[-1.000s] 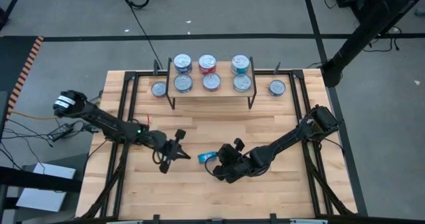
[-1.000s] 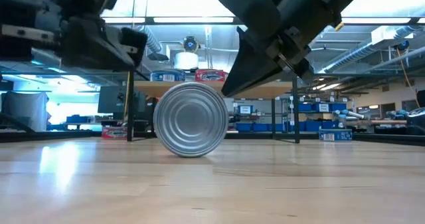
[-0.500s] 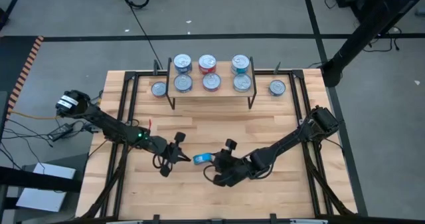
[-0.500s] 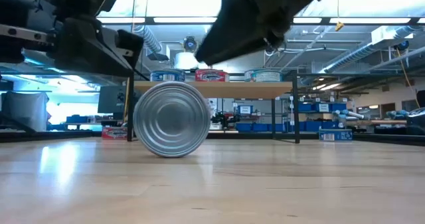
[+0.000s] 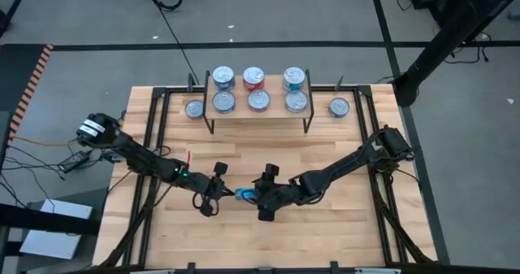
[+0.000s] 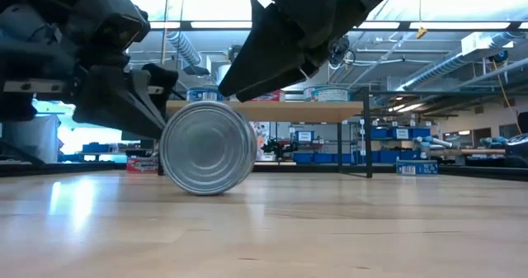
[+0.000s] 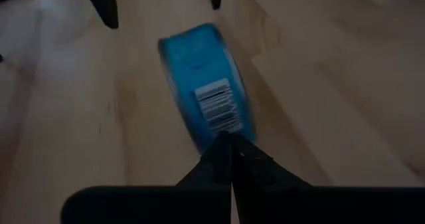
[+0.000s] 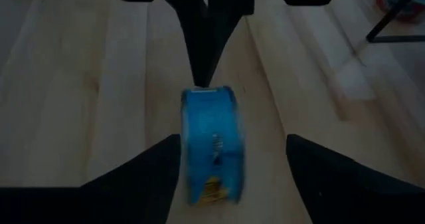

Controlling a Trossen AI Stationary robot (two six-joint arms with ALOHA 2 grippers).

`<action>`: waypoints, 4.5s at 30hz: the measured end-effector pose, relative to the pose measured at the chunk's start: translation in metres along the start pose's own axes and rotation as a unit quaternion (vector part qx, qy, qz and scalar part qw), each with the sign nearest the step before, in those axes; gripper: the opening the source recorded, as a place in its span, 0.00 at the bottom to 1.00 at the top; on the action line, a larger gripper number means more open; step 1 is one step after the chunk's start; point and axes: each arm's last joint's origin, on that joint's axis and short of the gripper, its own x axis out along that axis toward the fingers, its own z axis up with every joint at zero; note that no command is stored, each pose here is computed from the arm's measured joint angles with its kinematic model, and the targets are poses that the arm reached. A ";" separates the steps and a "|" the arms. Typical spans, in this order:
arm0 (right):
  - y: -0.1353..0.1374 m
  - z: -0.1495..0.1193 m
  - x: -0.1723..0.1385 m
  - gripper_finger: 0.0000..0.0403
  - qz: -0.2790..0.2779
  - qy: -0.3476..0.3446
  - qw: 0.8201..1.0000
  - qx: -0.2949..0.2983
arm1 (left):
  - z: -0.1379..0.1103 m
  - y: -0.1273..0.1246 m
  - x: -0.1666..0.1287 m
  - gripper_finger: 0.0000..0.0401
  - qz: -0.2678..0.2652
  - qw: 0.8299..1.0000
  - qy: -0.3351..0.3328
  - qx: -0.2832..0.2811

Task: Stack canned seafood by type on shelf
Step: Stack the yellow blue tuna can on top of the yellow blue tuna can on the shelf

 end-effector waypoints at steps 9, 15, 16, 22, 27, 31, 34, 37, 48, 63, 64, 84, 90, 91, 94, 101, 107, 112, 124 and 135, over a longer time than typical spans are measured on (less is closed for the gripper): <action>-0.003 0.001 0.002 0.75 0.025 0.009 1.000 0.016 | 0.001 0.001 0.002 0.00 0.018 1.000 -0.009 0.005; 0.000 -0.001 0.001 0.71 0.035 0.016 0.995 0.089 | 0.002 0.001 0.002 0.00 0.019 1.000 -0.016 0.002; 0.001 -0.001 0.001 0.71 0.031 0.018 0.995 0.092 | 0.002 0.001 0.002 0.00 0.019 1.000 -0.016 0.002; 0.002 -0.008 -0.002 0.66 0.006 0.036 0.996 0.079 | 0.002 0.001 0.002 0.00 0.019 1.000 -0.016 0.002; 0.002 -0.009 -0.002 0.61 0.004 0.043 0.996 0.077 | 0.002 0.001 0.002 0.00 0.019 1.000 -0.015 0.001; 0.002 -0.013 -0.002 0.58 0.008 0.062 0.994 0.090 | 0.002 0.001 0.002 0.00 0.019 1.000 -0.015 0.001; 0.001 -0.015 -0.003 0.56 0.003 0.072 0.993 0.089 | 0.002 0.001 0.002 0.00 0.019 1.000 -0.015 0.001; 0.001 -0.015 -0.002 0.55 0.003 0.072 0.994 0.087 | 0.002 0.001 0.002 0.01 0.019 1.000 -0.015 0.002; 0.000 -0.014 -0.002 0.38 0.005 0.071 0.996 0.050 | 0.002 0.001 0.002 0.01 0.019 1.000 -0.015 0.002; -0.012 0.039 -0.043 0.38 -0.164 0.119 0.973 -0.107 | 0.002 0.001 0.002 0.01 0.020 1.000 -0.015 0.004; -0.015 0.044 -0.048 0.38 -0.190 0.121 0.966 -0.124 | 0.002 0.001 0.002 0.01 0.020 1.000 -0.015 0.004; -0.115 0.057 -0.056 0.38 -0.463 0.245 0.788 -0.325 | 0.002 0.001 0.002 0.01 0.022 1.000 -0.012 0.008; -0.144 0.039 -0.051 0.39 -0.492 0.277 0.777 -0.279 | 0.002 0.001 0.002 0.01 0.021 1.000 -0.012 0.009; -0.147 0.036 -0.049 0.39 -0.491 0.283 0.777 -0.273 | 0.002 0.001 0.002 0.01 0.022 1.000 -0.012 0.011; -0.153 0.031 -0.046 0.39 -0.494 0.293 0.773 -0.270 | 0.002 0.001 0.002 0.01 0.022 1.000 -0.012 0.014; -0.160 0.026 -0.042 0.41 -0.478 0.312 0.787 -0.236 | 0.002 0.001 0.002 0.01 0.024 1.000 -0.012 0.014; -0.165 0.026 -0.037 0.51 -0.456 0.319 0.807 -0.196 | 0.002 0.001 0.002 0.01 0.024 1.000 -0.012 0.014; -0.170 0.026 -0.036 0.60 -0.449 0.327 0.814 -0.172 | 0.002 0.001 0.002 0.01 0.025 1.000 -0.012 0.014; -0.180 0.028 -0.040 0.67 -0.447 0.331 0.818 -0.145 | 0.002 0.001 0.002 0.01 0.025 1.000 -0.012 0.014; -0.198 0.046 -0.080 0.65 -0.442 0.276 0.852 -0.039 | 0.002 0.001 0.002 0.01 0.025 1.000 -0.012 0.013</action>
